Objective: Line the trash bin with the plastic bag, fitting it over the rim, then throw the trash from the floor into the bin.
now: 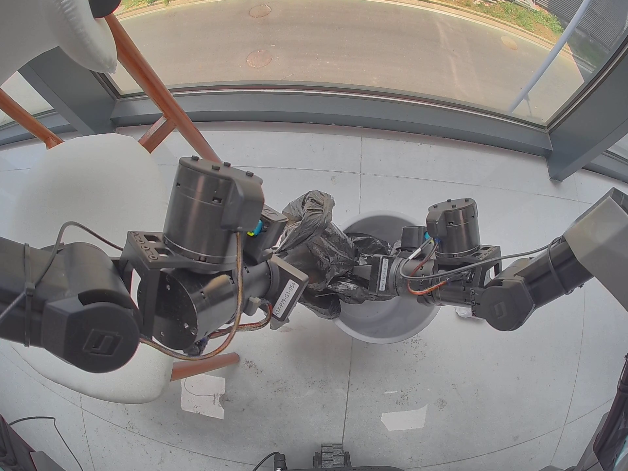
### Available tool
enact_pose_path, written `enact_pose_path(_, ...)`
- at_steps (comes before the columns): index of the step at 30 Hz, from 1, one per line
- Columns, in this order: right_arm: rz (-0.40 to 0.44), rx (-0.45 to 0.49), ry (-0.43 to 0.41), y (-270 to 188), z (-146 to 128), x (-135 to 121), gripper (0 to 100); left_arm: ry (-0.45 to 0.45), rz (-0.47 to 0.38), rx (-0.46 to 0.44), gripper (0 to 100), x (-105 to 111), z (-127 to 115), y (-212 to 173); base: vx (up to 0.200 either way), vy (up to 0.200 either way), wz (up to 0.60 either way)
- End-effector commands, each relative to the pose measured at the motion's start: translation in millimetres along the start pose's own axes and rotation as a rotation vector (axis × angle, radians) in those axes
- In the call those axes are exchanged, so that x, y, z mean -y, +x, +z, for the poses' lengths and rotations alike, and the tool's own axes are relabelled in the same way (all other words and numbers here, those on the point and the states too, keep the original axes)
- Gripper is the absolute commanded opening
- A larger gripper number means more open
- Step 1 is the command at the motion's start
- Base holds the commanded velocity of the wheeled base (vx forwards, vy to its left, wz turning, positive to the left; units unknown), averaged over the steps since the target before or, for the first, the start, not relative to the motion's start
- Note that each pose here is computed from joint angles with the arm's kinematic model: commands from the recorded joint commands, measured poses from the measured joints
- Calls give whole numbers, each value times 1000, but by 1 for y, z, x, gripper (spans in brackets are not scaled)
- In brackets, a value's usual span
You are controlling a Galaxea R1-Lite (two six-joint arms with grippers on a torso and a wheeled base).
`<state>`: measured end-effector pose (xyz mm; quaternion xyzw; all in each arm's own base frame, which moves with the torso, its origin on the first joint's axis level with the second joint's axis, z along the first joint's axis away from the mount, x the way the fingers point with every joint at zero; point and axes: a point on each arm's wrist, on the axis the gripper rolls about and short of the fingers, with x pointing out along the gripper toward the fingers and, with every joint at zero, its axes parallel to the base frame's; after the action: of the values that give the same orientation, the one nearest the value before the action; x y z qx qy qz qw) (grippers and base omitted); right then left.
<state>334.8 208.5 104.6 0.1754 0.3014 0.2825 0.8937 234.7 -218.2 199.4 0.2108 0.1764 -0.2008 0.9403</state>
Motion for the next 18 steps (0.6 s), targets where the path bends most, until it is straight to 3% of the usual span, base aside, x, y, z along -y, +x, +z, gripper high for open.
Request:
enact_pose_path(1,-67,-2,80,-21,-2,27,0,31,-31,-10,0,16,-1,8,0,0,0)
enact_pose_path(7,-42,62,67,1,-5,35,0,53,-55,-13,0,31,0,13,0,0,0)
enact_pose_path(11,-13,74,1,36,-17,32,0,61,-54,3,0,45,11,22,0,0,0)
enact_pose_path(14,15,135,-5,36,2,24,0,67,-62,10,0,51,13,24,0,0,0)
enact_pose_path(15,56,215,20,19,32,7,0,78,-79,13,0,59,13,22,0,0,0)
enact_pose_path(18,66,271,58,-22,70,-7,0,90,-98,12,0,67,11,18,0,0,0)
